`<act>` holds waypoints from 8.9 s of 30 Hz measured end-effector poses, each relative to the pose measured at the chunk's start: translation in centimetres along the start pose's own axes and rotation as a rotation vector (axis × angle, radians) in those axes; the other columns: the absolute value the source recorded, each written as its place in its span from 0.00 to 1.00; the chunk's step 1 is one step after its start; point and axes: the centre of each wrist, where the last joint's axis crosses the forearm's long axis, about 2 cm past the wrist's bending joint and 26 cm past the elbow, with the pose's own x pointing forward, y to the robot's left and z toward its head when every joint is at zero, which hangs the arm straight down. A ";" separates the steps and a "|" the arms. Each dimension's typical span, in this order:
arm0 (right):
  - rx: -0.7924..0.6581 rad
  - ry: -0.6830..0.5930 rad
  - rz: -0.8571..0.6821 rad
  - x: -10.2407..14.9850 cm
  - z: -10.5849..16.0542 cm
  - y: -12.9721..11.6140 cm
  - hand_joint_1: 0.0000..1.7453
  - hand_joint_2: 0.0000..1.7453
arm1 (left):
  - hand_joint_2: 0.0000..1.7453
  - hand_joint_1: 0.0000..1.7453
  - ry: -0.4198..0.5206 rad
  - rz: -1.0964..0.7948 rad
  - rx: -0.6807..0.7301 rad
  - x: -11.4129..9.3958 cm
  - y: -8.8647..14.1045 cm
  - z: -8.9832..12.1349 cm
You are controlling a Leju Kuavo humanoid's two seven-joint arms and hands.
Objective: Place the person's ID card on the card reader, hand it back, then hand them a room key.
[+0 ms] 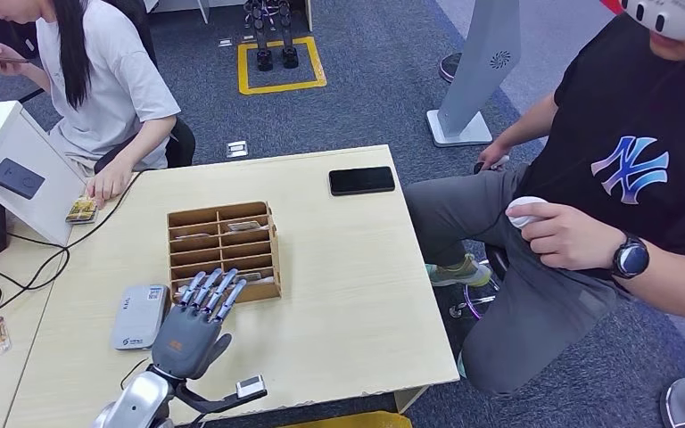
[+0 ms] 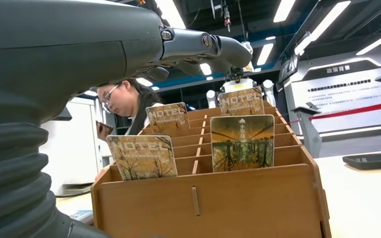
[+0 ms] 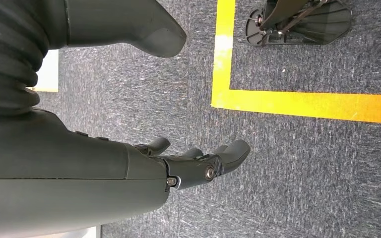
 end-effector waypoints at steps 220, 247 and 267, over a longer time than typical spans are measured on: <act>0.014 -0.035 0.068 0.6 0.1 0.6 0.00 1.00 | 1.00 1.00 0.260 0.186 -0.067 -2.2 -1.0 -0.6; 0.016 -0.054 0.082 0.7 0.1 0.5 0.00 1.00 | 1.00 1.00 0.175 0.337 0.081 -8.7 4.7 -3.7; 0.027 -0.055 0.088 0.7 0.1 0.5 0.00 1.00 | 1.00 1.00 0.079 0.270 0.345 -20.4 20.9 -10.7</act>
